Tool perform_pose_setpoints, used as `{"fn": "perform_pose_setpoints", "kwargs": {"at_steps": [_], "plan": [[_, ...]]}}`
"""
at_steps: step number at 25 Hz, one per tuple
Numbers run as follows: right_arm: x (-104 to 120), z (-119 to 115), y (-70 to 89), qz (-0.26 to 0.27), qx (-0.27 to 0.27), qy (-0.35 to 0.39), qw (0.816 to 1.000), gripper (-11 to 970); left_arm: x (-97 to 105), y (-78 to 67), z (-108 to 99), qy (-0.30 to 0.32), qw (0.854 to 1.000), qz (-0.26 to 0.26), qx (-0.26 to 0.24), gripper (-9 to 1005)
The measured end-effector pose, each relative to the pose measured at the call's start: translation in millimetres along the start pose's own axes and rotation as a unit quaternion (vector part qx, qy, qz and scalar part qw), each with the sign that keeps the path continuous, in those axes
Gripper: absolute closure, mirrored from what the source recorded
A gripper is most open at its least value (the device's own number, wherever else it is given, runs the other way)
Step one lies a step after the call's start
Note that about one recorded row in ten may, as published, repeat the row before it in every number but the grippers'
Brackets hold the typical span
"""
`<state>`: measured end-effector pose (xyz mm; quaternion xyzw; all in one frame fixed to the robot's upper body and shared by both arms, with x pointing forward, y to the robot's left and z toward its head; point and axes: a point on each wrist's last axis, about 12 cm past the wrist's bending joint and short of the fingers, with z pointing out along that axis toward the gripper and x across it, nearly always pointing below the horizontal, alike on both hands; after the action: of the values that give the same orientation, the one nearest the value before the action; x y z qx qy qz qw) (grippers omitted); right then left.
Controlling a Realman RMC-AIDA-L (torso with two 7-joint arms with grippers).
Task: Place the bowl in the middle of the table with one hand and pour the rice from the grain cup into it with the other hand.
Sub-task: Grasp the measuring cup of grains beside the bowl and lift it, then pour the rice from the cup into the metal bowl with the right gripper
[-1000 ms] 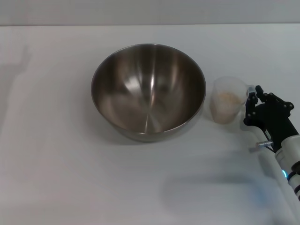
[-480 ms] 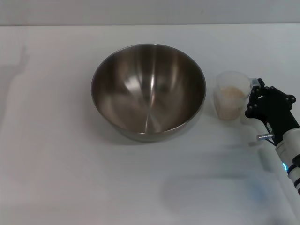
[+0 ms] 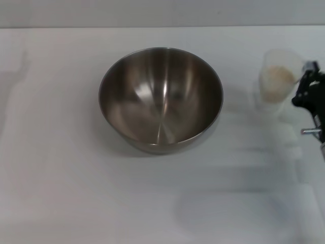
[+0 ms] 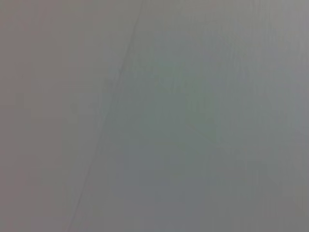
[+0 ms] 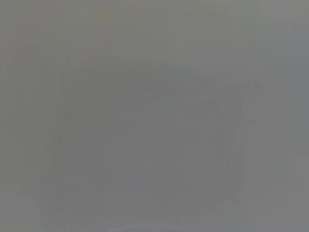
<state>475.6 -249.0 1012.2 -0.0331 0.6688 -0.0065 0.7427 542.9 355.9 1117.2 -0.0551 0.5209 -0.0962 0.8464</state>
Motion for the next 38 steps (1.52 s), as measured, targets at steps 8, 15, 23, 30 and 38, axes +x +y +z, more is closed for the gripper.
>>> {"fn": "perform_pose_setpoints", "kwargs": {"at_steps": [8,15,23,30,38], "plan": [[-30,24,5.8,-0.12,-0.009,-0.11,0.987,940,-1,-1.4,2,-0.002,1.0,-0.002,0.002,181],[-47,48,30.9,-0.294,-0.063,-0.18,0.937,941,-1,-3.7,4,-0.006,1.0,-0.006,0.007,181],[-47,62,62.4,-0.508,-0.134,-0.23,0.819,942,-4,-7.9,8,-0.017,1.0,-0.012,0.011,181],[-41,66,67.5,-0.614,-0.166,-0.262,0.726,941,-8,-10.7,9,-0.027,0.999,-0.012,0.013,181],[-49,76,63.4,-0.662,-0.162,-0.32,0.658,941,-7,-10.3,9,-0.024,1.0,-0.012,0.012,181]]}}
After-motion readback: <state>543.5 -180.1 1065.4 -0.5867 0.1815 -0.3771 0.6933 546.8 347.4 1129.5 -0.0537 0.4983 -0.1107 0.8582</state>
